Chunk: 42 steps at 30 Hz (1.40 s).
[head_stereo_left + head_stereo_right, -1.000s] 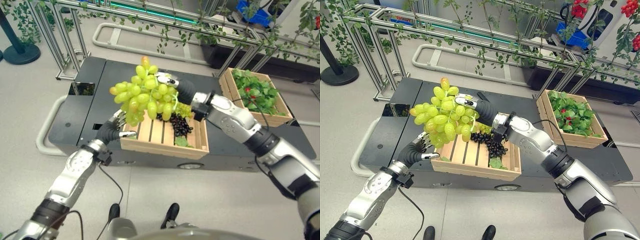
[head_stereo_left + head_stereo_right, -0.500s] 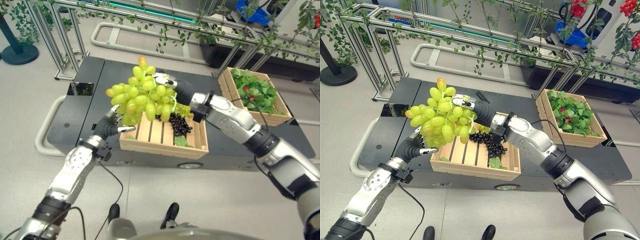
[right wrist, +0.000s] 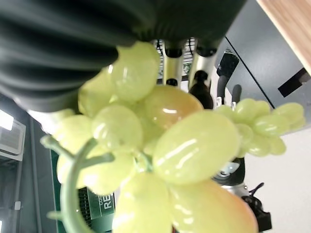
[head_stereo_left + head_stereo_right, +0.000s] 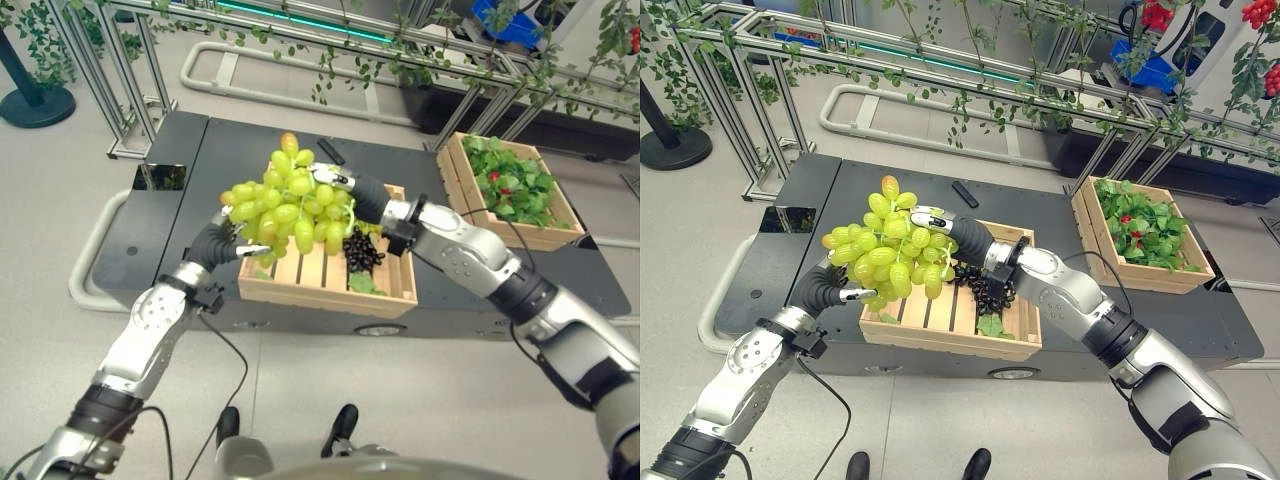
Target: Pick up the fruits from the basket on one side to the basket on the other side
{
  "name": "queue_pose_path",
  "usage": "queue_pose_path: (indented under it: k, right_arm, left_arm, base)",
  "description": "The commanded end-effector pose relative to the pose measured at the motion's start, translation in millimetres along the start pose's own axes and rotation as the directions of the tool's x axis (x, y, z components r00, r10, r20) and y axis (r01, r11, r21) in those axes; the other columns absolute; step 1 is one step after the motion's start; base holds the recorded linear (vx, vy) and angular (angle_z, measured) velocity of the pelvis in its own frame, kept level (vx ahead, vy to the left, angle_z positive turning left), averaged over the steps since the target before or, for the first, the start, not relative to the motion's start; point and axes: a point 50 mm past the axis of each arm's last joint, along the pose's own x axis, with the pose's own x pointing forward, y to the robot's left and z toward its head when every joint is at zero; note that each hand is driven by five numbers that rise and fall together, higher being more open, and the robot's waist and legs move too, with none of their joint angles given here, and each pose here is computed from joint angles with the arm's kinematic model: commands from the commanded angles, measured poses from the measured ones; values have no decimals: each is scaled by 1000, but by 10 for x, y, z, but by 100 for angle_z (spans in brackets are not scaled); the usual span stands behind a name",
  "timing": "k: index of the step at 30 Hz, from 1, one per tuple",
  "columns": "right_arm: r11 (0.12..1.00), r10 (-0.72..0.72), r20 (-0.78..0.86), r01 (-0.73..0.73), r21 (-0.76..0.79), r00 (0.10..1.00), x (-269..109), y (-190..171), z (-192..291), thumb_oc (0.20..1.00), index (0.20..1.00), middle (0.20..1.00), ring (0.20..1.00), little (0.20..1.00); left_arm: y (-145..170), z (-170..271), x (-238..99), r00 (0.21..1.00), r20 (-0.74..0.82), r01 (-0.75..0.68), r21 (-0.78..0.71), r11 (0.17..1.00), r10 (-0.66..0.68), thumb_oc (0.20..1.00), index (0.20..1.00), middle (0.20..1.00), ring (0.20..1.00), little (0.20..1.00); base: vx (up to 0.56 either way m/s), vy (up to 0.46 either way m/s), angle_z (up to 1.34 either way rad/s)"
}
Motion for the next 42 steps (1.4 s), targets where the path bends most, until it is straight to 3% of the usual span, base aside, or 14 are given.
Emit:
queue_pose_path:
  k: [1, 16, 28, 41, 42]
  right_arm:
    - [993, 109, 120, -101, -67, 987, 127, 181, 289, 200, 200, 200, 200, 200]
    - [981, 187, 98, -182, -65, 977, 284, 355, 235, 200, 200, 200, 200, 200]
    - [974, 225, 100, -221, -48, 969, 382, 449, 201, 200, 200, 200, 200, 200]
    - [975, 223, 119, -222, -22, 967, 405, 464, 185, 200, 200, 200, 200, 200]
    - [975, 221, 123, -221, -18, 967, 401, 462, 185, 200, 200, 200, 200, 200]
  left_arm:
    - [-6, 405, 154, 981, 185, 42, 82, 996, -56, 1000, 1000, 1000, 1000, 1000]
    - [-148, 390, 257, 977, 178, 110, 63, 992, -120, 1000, 1000, 1000, 1000, 1000]
    - [-267, 366, 318, 960, 128, 244, 58, 968, -250, 1000, 1000, 1000, 1000, 1000]
    - [-304, 385, 325, 957, 149, 247, 35, 968, -250, 1000, 1000, 1000, 1000, 1000]
    - [-299, 372, 317, 958, 146, 244, 29, 969, -246, 200, 200, 200, 200, 200]
  base:
    - [0, 0, 0]
    - [0, 0, 0]
    - [4, 1, -4]
    - [1, 0, 0]
    - [0, 0, 0]
